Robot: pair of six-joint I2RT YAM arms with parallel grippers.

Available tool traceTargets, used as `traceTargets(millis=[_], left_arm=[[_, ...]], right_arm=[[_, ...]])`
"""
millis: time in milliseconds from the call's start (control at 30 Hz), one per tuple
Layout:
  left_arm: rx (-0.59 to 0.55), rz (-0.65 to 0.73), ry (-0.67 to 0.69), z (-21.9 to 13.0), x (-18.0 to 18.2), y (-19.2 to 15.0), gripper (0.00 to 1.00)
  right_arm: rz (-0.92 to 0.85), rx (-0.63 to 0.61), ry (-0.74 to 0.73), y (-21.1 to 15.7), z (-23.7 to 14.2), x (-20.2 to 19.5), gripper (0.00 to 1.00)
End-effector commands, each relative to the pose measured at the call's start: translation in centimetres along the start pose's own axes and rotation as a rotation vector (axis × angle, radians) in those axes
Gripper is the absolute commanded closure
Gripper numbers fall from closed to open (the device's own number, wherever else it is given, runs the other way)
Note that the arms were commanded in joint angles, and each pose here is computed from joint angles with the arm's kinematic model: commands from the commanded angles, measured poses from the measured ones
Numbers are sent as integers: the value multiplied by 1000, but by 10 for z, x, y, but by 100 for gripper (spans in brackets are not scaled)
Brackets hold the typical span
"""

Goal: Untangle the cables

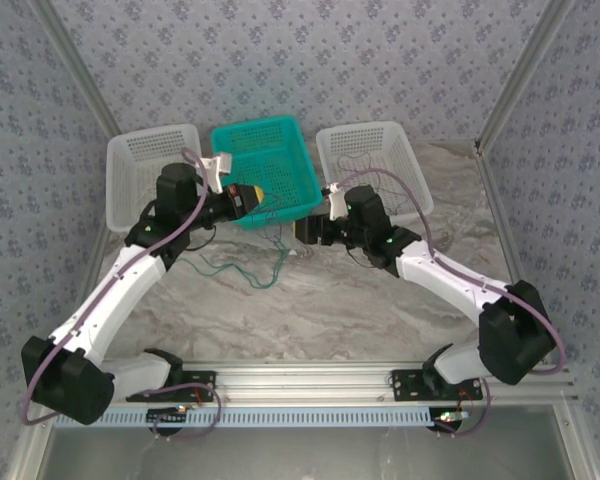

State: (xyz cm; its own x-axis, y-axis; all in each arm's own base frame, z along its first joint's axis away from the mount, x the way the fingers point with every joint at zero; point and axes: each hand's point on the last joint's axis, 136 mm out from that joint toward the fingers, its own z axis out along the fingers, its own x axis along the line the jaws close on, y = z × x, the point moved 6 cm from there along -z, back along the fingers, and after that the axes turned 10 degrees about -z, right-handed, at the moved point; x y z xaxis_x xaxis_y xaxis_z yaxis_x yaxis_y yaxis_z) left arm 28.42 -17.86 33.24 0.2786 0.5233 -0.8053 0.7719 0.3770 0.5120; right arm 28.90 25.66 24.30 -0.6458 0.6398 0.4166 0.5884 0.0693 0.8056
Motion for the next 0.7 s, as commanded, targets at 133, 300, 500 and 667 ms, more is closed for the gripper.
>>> traceTargets(millis=[133, 300, 500, 667], left_arm=[[-16, 31, -74, -4, -22, 6, 100], [-17, 42, -67, -6, -25, 5, 100], [-23, 45, -67, -8, -27, 4, 100], [-33, 51, -67, -11, -29, 5, 100]], right_arm=[[10, -18, 197, 14, 20, 12, 45], [-4, 31, 280, 18, 31, 18, 49], [14, 63, 312, 15, 42, 17, 58], [17, 74, 322, 14, 50, 18, 68]])
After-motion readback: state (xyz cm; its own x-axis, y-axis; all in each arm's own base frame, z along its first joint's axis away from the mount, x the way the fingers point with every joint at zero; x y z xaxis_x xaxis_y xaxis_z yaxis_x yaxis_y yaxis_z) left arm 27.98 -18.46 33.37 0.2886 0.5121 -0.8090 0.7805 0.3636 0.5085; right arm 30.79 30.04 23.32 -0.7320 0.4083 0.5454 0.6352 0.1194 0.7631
